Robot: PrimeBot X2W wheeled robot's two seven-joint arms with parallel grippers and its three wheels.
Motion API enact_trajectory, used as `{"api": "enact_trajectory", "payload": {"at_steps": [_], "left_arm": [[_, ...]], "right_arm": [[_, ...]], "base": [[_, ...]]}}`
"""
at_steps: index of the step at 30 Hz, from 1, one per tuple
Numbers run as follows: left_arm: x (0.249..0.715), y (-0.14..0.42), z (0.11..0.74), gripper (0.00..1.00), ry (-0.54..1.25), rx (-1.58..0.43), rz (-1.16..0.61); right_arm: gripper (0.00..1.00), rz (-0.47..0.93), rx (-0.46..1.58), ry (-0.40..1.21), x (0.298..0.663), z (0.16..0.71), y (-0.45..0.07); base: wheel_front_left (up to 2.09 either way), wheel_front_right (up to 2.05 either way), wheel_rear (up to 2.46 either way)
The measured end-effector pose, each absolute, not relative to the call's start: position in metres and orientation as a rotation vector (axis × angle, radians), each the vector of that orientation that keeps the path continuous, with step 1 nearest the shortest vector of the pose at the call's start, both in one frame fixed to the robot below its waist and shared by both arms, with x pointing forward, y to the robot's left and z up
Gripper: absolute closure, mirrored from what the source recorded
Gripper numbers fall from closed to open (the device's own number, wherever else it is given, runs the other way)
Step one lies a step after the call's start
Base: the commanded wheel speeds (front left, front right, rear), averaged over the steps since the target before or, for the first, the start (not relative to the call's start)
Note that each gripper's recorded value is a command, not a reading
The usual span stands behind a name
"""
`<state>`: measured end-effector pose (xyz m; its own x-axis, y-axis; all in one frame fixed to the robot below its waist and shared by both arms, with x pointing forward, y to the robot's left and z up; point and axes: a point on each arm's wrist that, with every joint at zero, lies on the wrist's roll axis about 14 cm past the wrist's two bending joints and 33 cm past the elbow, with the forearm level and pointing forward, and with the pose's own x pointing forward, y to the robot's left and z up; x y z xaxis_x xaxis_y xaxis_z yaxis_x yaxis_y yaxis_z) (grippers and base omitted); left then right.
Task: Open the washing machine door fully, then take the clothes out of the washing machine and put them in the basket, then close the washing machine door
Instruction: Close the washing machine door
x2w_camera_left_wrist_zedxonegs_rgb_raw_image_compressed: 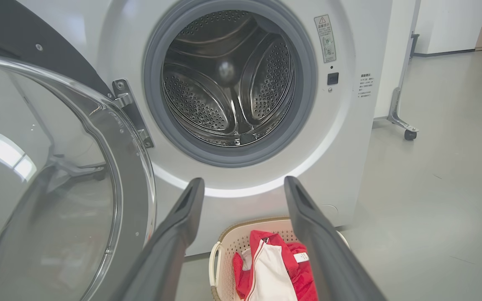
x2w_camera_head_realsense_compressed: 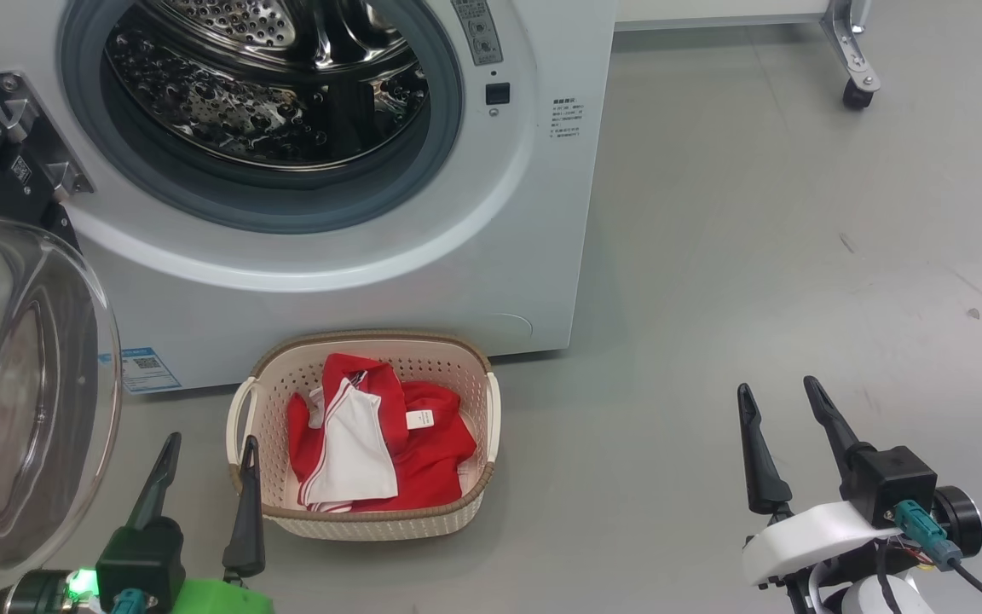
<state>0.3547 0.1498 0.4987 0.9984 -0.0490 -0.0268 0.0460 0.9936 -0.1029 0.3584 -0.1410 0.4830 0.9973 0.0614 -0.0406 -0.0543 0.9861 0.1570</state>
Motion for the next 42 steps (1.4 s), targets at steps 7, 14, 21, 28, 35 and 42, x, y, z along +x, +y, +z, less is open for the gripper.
{"api": "enact_trajectory", "payload": {"at_steps": [7,14,21,28,35,42], "left_arm": [[0.354,0.15,0.502,0.0,0.02,-0.103,-0.048],[0.354,0.15,0.504,0.0,0.013,-0.102,-0.048],[0.354,0.151,0.504,0.0,0.019,-0.102,-0.046],[0.353,0.153,0.505,0.0,0.015,-0.101,-0.042],[0.35,0.152,0.504,0.0,0.025,-0.102,-0.041],[0.342,0.167,0.504,0.0,0.023,-0.086,0.01]], "right_arm": [[0.0,0.059,0.157,0.043,0.358,0.484,-0.141],[0.0,0.061,0.158,0.043,0.358,0.484,-0.14],[0.0,0.065,0.157,0.049,0.359,0.483,-0.139],[0.0,0.071,0.157,0.05,0.36,0.483,-0.137],[0.0,0.059,0.152,0.049,0.364,0.483,-0.143],[0.0,0.106,0.148,0.058,0.369,0.481,-0.129]], "base": [[-0.58,0.58,0.0],[-0.29,0.29,0.0],[-0.04,0.04,0.0],[0.0,0.0,0.0],[0.0,0.0,0.0],[0.0,0.0,0.0]]}}
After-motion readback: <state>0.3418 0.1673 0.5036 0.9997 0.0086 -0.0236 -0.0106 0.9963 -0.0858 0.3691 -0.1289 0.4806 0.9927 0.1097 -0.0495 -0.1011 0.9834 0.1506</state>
